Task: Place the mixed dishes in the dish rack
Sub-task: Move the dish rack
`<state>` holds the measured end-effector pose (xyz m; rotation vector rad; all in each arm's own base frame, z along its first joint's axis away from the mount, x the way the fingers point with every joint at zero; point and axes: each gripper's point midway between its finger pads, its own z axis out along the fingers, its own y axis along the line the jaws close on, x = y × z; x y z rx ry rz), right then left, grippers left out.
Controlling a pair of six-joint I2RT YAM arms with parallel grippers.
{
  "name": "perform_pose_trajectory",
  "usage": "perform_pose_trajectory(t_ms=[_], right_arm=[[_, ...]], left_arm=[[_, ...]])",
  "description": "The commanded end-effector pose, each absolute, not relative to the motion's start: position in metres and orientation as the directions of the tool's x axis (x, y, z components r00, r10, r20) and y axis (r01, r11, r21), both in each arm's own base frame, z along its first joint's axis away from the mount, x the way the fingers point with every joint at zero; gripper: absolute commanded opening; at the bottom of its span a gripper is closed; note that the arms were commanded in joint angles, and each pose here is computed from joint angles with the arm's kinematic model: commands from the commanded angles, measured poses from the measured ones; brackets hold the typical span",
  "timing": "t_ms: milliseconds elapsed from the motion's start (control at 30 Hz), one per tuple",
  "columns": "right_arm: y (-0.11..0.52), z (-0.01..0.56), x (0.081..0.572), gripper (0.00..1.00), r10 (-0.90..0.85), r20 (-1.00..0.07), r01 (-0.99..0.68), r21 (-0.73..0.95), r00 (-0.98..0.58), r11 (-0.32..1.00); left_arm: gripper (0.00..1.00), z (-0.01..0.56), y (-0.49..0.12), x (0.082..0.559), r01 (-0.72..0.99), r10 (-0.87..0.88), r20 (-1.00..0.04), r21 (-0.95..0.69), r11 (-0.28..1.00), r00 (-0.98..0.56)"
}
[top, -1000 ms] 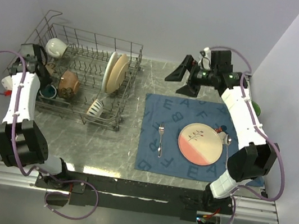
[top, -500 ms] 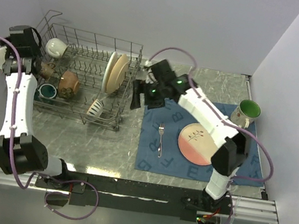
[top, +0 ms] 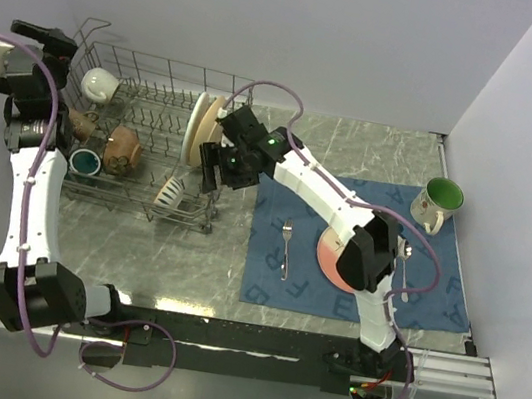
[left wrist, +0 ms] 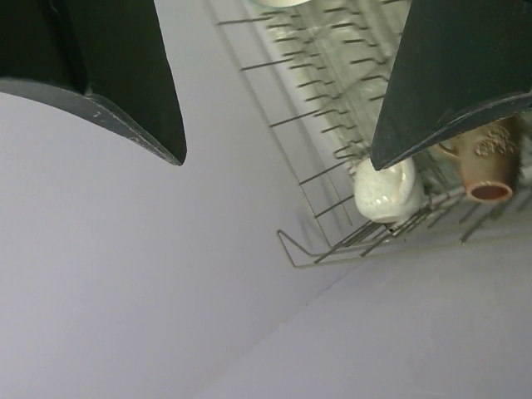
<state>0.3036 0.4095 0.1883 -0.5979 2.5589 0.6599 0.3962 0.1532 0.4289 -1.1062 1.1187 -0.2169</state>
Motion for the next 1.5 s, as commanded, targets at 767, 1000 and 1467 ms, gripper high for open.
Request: perform_pose_trajectory(t_ms=[767, 1000, 1467], right_arm=[[0.366, 0.162, 0.357, 0.0, -0.255, -0.483, -0.375, 0.168, -0.838, 0.912], [0.333, 0.173, 0.386, 0.0, -0.171, -0.501, -0.301, 0.19, -0.849, 0.935], [0.325, 0.175, 0.381, 1.0, -0.177, -0.498, -0.301, 0.18, -0.849, 0.937]], left_arm=[[0.99, 0.402, 0.112, 0.4, -0.323, -0.31, -0.945, -0.262, 0.91, -0.106], [1.0, 0.385, 0.115, 0.402, -0.345, -0.305, -0.939, -0.237, 0.908, -0.16], [0.99, 0.265, 0.072, 0.355, -0.394, -0.362, -0.814, -0.181, 0.901, -0.455]])
